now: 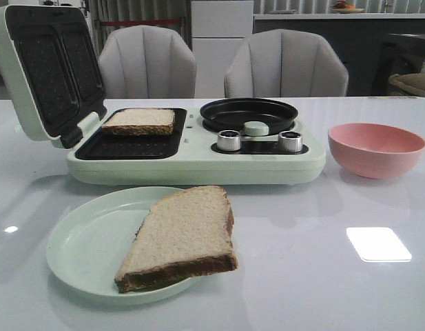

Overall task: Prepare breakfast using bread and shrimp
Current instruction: 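Withdraw the left gripper upward away from the sandwich maker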

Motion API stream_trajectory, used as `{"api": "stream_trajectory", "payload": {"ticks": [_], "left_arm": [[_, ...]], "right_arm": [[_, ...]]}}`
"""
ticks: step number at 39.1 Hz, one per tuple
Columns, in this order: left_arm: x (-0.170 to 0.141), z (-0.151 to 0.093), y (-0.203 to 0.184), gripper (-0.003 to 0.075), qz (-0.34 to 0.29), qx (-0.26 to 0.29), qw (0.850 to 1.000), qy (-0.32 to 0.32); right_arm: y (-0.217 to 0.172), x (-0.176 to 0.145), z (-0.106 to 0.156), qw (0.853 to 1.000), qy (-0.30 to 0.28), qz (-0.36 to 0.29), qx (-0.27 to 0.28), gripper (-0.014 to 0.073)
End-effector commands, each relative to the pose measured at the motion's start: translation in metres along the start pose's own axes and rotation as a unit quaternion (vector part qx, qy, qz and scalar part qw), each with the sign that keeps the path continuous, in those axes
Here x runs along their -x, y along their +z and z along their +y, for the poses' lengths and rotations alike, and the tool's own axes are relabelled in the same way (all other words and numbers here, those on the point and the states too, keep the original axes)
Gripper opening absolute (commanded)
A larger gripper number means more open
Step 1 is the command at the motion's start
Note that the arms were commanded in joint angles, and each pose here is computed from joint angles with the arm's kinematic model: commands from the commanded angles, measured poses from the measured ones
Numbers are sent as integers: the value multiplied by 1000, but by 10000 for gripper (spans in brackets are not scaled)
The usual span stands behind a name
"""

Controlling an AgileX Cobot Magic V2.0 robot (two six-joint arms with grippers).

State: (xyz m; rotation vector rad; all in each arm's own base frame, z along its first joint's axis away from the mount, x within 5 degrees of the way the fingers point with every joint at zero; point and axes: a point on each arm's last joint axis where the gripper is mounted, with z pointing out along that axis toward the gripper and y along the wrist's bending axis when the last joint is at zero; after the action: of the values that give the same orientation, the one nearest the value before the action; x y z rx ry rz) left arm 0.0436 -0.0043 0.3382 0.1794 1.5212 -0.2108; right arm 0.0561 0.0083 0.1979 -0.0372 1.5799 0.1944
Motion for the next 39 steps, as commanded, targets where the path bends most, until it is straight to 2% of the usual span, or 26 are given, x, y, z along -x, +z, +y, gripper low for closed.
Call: {"api": "stream_trajectory", "payload": {"ticks": [1, 9, 13, 19, 24, 30, 39], "left_arm": [[-3, 0, -10, 583, -43, -8, 999, -4], [-40, 0, -18, 583, -48, -24, 999, -6], [-38, -1, -21, 583, -71, -34, 997, -7], [-42, -1, -19, 583, -61, -36, 997, -10], [-42, -2, -18, 583, -62, -37, 997, -10], [-43, -2, -18, 584, -62, -37, 997, -9], [-42, -2, -18, 584, -63, -37, 997, -9]], "right_arm": [[-3, 14, 1, 998, -8, -62, 3, 152], [-3, 14, 1, 998, -8, -62, 3, 152], [-3, 14, 1, 998, -8, -62, 3, 152], [-3, 15, 1, 998, -9, -63, 3, 152], [-5, 23, 2, 994, 18, -105, 9, 152], [-3, 35, 4, 996, 68, -61, 10, 152], [12, 72, 9, 998, 61, 3, 7, 152]]}}
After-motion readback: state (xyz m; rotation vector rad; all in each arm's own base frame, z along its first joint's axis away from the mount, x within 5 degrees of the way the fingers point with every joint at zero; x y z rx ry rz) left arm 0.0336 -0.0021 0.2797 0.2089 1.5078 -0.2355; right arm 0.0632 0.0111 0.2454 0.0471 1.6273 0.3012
